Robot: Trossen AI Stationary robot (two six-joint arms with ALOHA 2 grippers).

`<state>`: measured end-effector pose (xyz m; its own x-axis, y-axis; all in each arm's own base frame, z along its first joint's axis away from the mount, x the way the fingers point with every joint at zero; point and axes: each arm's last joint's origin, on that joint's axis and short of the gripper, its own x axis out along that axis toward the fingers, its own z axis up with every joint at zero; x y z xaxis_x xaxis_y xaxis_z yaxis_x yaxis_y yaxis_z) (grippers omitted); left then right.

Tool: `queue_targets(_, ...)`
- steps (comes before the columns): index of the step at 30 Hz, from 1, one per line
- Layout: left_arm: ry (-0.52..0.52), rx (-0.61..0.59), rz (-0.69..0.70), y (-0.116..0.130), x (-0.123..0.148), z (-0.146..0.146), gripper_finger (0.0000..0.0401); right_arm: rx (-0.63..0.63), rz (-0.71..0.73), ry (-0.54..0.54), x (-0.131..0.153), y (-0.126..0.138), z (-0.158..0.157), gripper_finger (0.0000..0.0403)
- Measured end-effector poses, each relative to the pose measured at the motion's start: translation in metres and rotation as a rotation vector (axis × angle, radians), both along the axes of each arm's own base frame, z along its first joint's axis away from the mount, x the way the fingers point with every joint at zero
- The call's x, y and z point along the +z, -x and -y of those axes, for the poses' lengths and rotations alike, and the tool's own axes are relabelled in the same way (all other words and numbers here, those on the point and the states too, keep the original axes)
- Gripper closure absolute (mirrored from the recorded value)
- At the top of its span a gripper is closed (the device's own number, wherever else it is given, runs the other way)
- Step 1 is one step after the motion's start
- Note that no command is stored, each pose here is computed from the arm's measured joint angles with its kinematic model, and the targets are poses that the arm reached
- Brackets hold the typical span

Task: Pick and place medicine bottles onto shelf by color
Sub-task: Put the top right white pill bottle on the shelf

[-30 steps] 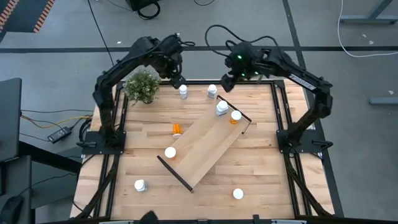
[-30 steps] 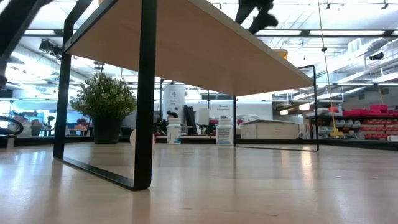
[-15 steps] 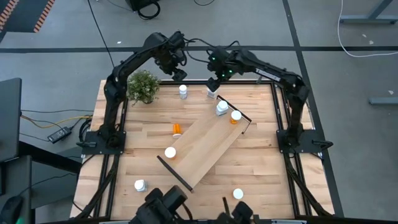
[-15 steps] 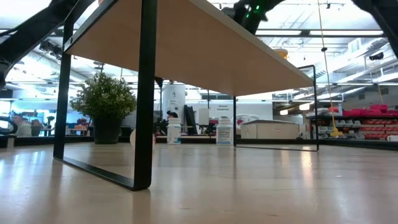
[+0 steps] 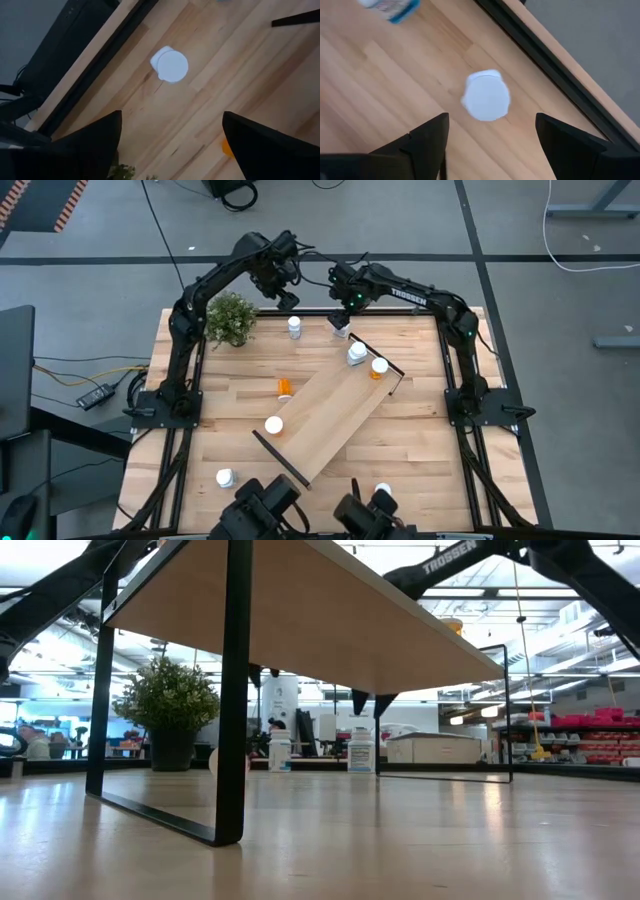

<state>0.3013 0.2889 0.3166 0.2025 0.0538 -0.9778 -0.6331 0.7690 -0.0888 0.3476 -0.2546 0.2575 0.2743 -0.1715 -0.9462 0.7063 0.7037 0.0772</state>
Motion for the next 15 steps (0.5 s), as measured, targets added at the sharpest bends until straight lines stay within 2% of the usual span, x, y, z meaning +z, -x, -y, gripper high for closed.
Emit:
queue_targets(6,0.001,-0.005,0.0,-0.002,0.0,0.002,0.0048,-0.008,0.06,-0.001,-0.002,-0.004,0.006,0.0099)
queue_targets(15,0.004,-0.013,-0.003,-0.004,0.0,0.005,0.0048,-0.016,0.035,-0.02,-0.017,-0.007,0.009,0.0079)
